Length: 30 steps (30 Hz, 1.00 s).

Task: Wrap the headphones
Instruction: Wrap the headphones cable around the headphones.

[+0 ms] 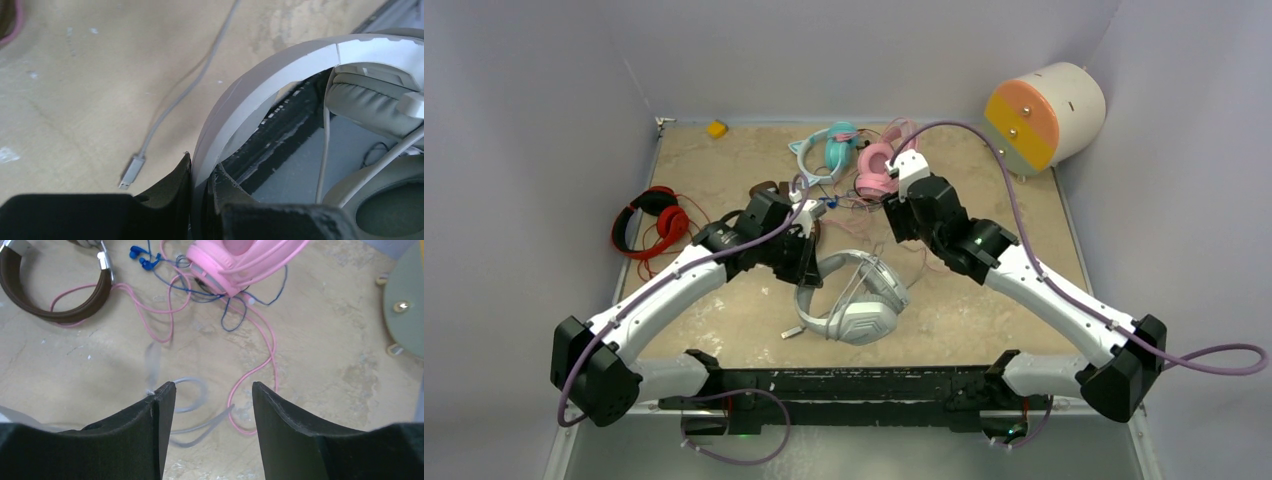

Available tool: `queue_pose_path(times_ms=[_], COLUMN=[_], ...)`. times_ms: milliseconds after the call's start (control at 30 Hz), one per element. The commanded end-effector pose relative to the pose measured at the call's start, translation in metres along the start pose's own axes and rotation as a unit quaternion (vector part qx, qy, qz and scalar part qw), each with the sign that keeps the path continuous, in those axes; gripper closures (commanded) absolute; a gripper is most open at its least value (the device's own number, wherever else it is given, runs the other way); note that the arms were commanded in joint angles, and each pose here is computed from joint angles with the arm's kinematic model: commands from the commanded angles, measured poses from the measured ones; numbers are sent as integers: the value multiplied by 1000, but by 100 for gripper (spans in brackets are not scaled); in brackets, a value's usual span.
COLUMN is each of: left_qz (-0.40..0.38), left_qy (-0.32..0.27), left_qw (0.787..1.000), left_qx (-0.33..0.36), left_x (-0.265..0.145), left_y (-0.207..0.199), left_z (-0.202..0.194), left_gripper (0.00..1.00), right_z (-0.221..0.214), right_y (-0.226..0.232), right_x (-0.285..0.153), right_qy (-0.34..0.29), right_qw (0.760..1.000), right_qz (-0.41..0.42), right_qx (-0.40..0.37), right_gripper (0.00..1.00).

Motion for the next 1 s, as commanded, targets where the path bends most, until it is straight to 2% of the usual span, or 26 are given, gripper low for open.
queue_pose_path(times_ms=[0, 167, 400, 600, 833, 967], left_qz=[-151, -205, -204, -192, -138, -145], left_qy=[-89, -84, -78, -89, -94, -100], left_qw=[984, 975, 976, 977, 985, 984], left_qx=[21, 16, -13, -26, -38, -39], left_x=[-27, -37, -44, -60, -78, -92], left_y=[-47, -62, -57, -53, -47, -55], left_z=[31, 29, 32, 41, 58, 71], left_gripper=[100, 100, 100, 100, 100, 100], right_z=[-20, -32, -32, -46, -78, -88], right_y=[10, 19, 2, -22, 0, 12], right_x=[12, 19, 7, -12, -18, -16], right_qy=[19, 18, -13, -35, -40, -86], right_qw=[999, 996, 997, 993, 976, 960], right_qz=[33, 77, 54, 42, 140, 201], right_qx=[17, 30, 52, 101, 165, 174], right_gripper=[39, 39, 38, 38, 38, 37])
Point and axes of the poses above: each gripper's point midway between its finger pads, its own x axis out along the fingers, its own y axis along the line the jaws close on, z = x × y, the point moved 3 cm from there along -x, back along the fingers, and after that the axes turned 14 degrees about x, right-handed, at the moved point
